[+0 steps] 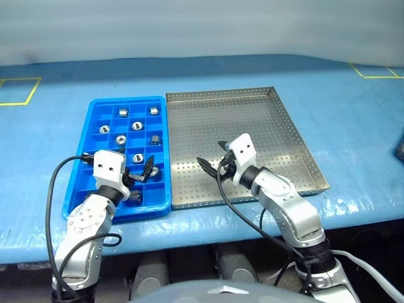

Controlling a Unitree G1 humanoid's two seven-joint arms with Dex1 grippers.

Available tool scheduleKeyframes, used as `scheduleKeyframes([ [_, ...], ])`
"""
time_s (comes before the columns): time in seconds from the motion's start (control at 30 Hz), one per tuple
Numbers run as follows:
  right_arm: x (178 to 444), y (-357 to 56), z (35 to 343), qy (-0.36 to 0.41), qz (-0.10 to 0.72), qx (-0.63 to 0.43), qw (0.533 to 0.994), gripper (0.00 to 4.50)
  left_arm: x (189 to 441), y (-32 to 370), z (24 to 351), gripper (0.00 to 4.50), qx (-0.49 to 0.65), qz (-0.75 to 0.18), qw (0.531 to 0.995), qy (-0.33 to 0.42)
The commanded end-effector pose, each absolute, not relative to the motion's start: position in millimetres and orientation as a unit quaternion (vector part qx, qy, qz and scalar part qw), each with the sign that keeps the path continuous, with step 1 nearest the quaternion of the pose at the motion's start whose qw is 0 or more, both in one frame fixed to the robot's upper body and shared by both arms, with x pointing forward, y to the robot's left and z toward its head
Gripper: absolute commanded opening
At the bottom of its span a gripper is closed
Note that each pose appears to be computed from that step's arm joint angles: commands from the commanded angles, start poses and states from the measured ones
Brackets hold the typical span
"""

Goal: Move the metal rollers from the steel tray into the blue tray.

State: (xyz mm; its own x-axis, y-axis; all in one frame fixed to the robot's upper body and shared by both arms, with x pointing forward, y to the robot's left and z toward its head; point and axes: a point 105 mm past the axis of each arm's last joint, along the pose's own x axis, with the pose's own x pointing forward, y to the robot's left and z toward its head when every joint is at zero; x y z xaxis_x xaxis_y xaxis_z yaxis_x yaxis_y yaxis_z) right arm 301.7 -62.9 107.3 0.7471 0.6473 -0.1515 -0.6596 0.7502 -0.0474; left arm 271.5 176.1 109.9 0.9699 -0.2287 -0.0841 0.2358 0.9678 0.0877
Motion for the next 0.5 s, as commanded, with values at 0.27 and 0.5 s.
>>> scheduleKeyframes([
  [0.27,299.9,-61.5,112.9,0.048,0.352,-0.055,0.933,4.5,270.7,175.3,116.8,4.47,0.058,-0.121,0.991,0.021],
  [0.5,301.4,-60.7,113.9,0.046,0.352,-0.055,0.933,4.5,270.7,174.2,117.7,4.47,0.058,-0.125,0.99,0.02],
])
